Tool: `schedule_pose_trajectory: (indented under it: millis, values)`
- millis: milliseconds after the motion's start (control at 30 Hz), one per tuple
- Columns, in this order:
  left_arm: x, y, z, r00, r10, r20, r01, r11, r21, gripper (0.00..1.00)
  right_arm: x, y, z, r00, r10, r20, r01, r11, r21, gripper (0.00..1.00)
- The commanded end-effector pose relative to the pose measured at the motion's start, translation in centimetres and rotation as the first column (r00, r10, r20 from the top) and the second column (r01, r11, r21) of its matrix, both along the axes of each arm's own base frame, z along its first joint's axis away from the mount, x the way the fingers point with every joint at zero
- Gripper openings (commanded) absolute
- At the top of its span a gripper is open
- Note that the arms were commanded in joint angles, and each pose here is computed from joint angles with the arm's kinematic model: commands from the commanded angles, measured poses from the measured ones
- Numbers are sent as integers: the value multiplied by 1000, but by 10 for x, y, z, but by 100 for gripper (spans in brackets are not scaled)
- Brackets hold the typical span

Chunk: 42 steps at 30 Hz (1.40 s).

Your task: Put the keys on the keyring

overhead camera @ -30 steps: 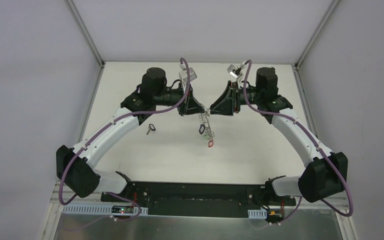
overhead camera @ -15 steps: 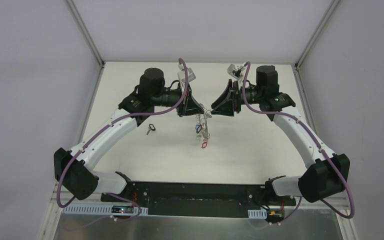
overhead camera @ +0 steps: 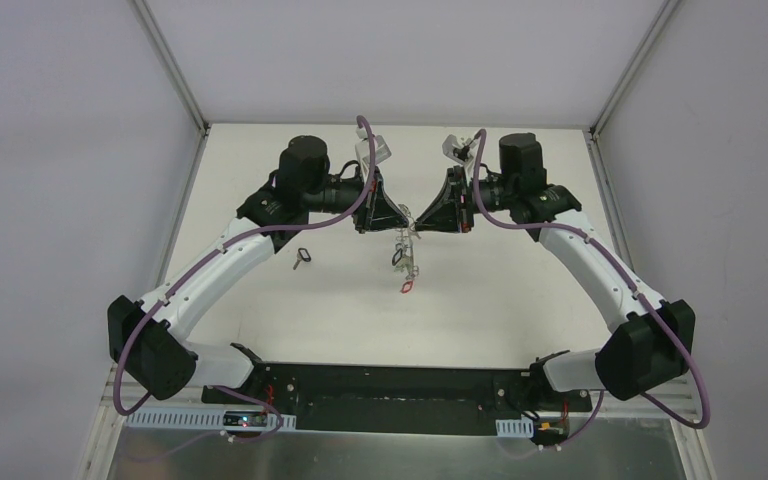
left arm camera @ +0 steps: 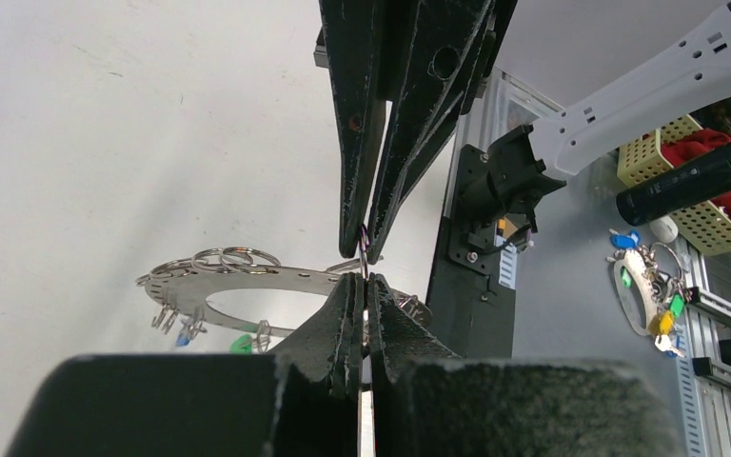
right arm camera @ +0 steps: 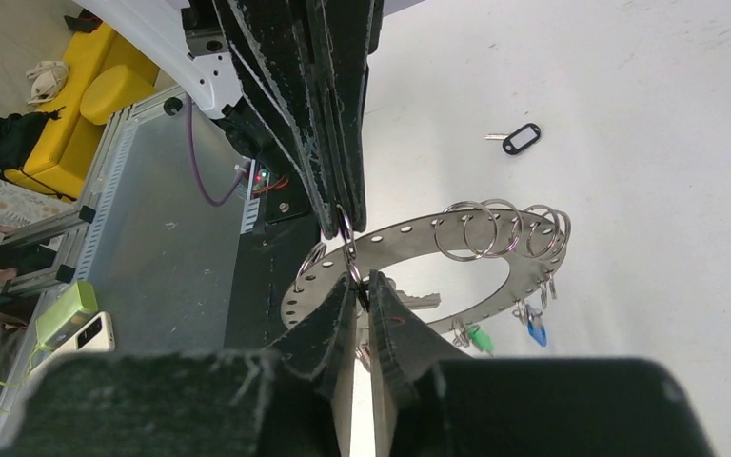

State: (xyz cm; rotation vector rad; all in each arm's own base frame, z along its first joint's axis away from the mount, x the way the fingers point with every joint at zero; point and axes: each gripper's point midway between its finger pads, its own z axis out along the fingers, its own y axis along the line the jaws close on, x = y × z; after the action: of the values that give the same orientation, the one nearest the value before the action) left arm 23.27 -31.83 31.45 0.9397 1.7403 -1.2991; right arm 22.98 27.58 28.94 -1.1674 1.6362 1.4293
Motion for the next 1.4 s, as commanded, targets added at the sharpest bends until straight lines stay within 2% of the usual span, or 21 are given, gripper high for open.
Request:
schedule_pose_trajectory:
  millis: [0,233,267,300,533,633,833,967,1367]
  values:
    - [-1,3,26,998,0,65,4,998,-64,0,-3,0,10,997,18,74,-19,1000,18,8]
    - [5,3,29,997,18,72,-13,998,-62,0,-5,-1,2,997,5,73,-5,1000,0,4]
    - [-30,26,83,978,30,206,2,988,-151,0,-5,0,1,998,6,70,-6,1000,-1,4]
    - [2,5,36,996,18,91,-11,997,-74,0,-6,0,-2,998,7,62,-6,1000,-4,4]
    - [3,0,29,997,-10,73,16,997,-74,0,-10,9,-12,1000,21,22,-21,1000,-14,7]
    - [1,1,27,997,-19,74,24,997,-71,0,-10,11,-11,1000,26,15,-26,1000,-13,12]
    - [-1,2,25,997,-25,79,31,997,-70,0,-9,9,-10,1000,13,25,-12,1000,-19,33]
    - [-3,2,23,997,-30,68,35,997,-69,0,-9,4,4,999,0,51,0,1000,-5,42]
    - [-7,1,24,998,-43,54,48,994,-95,0,2,-4,36,994,-56,90,54,998,21,44]
